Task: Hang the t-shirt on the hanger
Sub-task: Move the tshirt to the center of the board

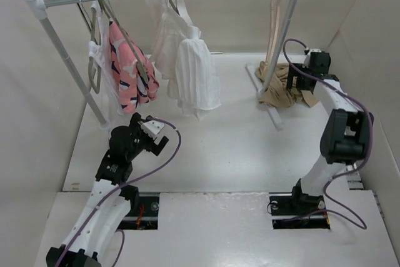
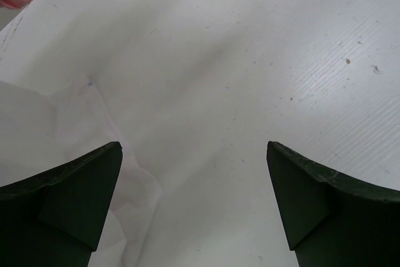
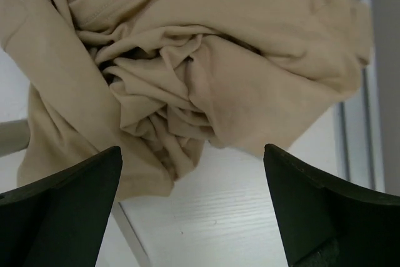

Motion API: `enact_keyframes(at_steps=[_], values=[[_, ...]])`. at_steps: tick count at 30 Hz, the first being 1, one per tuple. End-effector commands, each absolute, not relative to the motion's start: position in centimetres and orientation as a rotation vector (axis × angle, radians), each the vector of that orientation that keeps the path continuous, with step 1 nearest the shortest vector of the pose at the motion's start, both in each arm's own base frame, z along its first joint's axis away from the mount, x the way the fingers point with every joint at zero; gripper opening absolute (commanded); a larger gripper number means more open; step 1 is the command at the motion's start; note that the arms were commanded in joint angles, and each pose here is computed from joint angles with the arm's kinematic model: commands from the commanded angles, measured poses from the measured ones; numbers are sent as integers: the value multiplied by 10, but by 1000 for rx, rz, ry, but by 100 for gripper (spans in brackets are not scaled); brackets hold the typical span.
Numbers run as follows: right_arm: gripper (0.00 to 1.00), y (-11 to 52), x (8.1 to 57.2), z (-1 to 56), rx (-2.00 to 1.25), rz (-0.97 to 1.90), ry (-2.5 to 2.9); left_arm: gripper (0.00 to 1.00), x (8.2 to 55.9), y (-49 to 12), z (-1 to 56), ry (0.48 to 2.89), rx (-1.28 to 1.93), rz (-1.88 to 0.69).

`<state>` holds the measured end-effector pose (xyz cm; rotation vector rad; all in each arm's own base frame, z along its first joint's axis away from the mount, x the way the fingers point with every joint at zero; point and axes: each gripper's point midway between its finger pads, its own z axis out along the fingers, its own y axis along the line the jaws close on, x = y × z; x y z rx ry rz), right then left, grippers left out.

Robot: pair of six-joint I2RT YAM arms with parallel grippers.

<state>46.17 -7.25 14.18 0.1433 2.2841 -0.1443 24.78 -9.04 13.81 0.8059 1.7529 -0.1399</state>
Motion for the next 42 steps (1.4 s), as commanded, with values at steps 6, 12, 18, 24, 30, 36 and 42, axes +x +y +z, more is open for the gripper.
enact_keyframes(at_steps=[6,12,18,24,30,36,42], values=[[99,-66,510,81,112,-38,2455,100,248,-95,165,1711,778,-174],[11,-61,504,72,65,37,2416,100,249,-94,167,1705,771,-163],[0,-76,450,141,128,-114,2244,100,250,-94,164,1705,771,-163],[0,7,390,218,-276,1,1970,100,259,-92,176,1663,694,-156],[0,94,298,271,-657,263,1704,100,257,-102,175,1649,678,-231],[0,166,240,271,-833,561,1578,100,257,-108,171,1640,710,-261],[13,233,217,261,-1029,645,1524,100,261,-110,170,1649,744,-252]])
